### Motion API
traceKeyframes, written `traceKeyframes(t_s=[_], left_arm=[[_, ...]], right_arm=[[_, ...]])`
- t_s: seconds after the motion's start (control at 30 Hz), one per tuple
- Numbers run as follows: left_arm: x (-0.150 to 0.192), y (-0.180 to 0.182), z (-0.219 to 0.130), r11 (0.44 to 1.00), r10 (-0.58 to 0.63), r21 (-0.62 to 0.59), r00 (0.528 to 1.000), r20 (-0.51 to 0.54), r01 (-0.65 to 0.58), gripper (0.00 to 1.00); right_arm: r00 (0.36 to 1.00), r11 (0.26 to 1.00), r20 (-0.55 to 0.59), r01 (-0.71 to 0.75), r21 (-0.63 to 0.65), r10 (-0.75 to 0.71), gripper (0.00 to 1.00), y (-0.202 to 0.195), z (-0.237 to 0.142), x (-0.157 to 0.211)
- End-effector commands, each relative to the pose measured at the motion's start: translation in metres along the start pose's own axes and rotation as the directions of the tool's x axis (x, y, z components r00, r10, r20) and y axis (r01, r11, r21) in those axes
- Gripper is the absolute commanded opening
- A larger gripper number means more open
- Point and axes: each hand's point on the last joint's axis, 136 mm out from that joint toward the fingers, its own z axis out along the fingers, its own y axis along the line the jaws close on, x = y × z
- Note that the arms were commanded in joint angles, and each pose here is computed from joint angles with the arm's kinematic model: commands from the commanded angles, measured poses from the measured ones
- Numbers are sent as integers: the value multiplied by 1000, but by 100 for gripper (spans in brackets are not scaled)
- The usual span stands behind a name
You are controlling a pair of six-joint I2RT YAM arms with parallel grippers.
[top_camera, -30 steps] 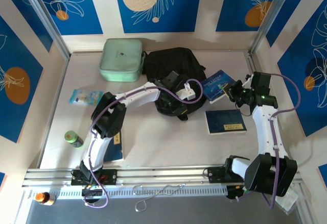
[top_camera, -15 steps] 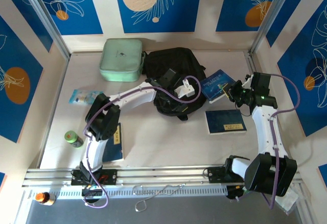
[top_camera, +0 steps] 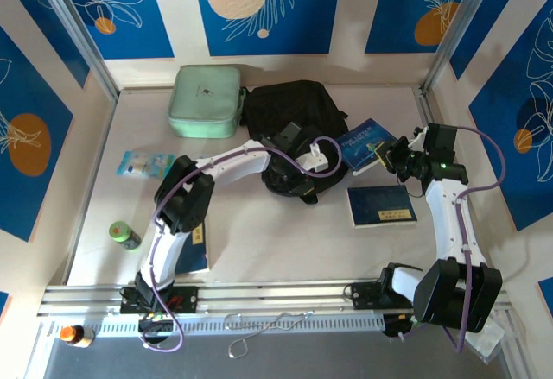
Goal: Pack the student bag
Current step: Open the student bag at the top-center of the table.
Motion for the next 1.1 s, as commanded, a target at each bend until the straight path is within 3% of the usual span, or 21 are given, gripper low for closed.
traceKeyframes(t_s=[0.0, 0.17, 0.3, 0.4, 0.63, 0.9, 1.07], left_arm=[[-1, -6, -1, 998, 20, 53, 1000, -14, -19, 20], [3, -12, 4, 995, 31, 99, 999, -35, -27, 32], [5, -4, 8, 998, 42, 57, 998, -49, -39, 34], [7, 13, 12, 998, 40, -37, 997, -73, -43, 28], [1, 17, 7, 997, 40, -67, 997, -59, -44, 17], [-42, 14, -54, 982, 116, -162, 987, 113, -97, 1], [-51, 21, -73, 977, 94, -204, 978, 184, -55, 0]], right_arm=[[1000, 997, 17, 27, -67, -26, 4, 16, -8, -3], [1000, 998, 20, 23, -62, -22, 4, 15, -8, -4], [1000, 998, 22, 21, -59, -20, 4, 14, -9, -5], [1000, 998, 23, 17, -55, -16, 4, 13, -10, -5], [999, 999, 30, 12, -51, -10, 4, 12, -11, -6], [996, 998, 88, 23, -52, -18, 4, 13, -30, -13], [989, 998, 145, 40, -40, -33, 4, 13, -49, -18]])
